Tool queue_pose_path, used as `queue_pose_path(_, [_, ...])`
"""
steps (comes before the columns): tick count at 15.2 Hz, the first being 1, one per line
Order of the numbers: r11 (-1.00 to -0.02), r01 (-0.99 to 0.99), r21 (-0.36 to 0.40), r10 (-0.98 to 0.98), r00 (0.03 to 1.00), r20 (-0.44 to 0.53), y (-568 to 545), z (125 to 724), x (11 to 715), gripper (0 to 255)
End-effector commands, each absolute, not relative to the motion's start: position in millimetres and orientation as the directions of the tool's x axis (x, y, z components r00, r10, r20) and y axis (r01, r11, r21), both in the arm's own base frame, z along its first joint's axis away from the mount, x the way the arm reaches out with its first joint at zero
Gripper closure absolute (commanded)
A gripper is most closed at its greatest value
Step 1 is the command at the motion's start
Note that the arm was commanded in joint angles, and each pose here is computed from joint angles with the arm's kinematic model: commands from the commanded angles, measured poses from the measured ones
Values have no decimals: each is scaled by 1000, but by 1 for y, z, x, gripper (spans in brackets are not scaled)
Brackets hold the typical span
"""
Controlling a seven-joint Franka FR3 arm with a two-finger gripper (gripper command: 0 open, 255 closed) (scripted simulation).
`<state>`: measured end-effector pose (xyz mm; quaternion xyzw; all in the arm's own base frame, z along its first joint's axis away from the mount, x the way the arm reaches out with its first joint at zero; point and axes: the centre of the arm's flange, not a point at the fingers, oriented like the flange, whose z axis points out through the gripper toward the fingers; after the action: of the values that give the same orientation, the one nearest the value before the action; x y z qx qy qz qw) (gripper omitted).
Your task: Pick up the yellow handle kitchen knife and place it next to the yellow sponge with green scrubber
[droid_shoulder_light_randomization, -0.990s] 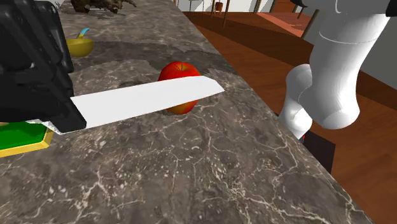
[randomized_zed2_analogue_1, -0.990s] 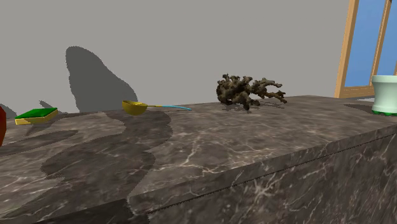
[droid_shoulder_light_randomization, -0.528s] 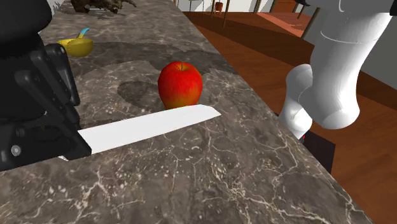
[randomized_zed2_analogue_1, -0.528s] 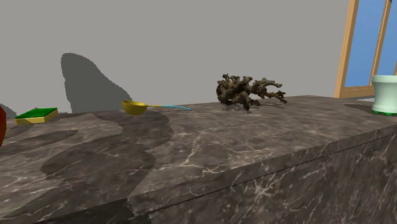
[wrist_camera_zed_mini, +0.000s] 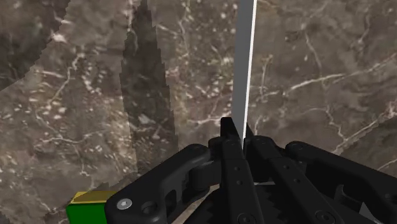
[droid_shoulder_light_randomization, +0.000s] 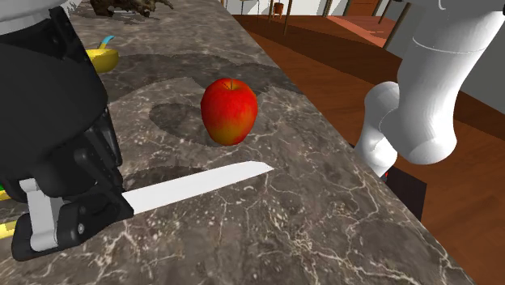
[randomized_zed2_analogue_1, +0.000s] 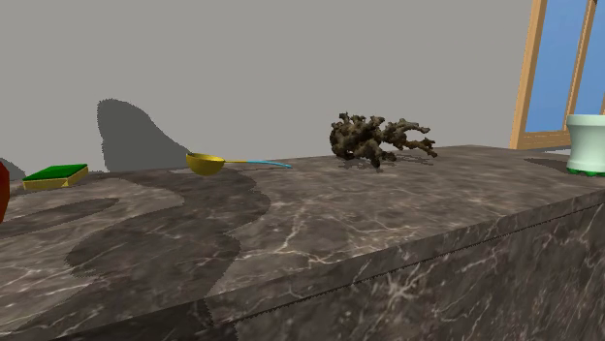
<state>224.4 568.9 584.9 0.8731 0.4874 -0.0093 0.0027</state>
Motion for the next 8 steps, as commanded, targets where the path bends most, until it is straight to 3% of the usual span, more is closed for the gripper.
queue_pose_path(1, [-525, 851, -4, 851, 525, -18, 569, 575, 224, 255])
queue_pose_path(8, [-525, 851, -4, 851, 525, -18, 569, 553, 224, 255])
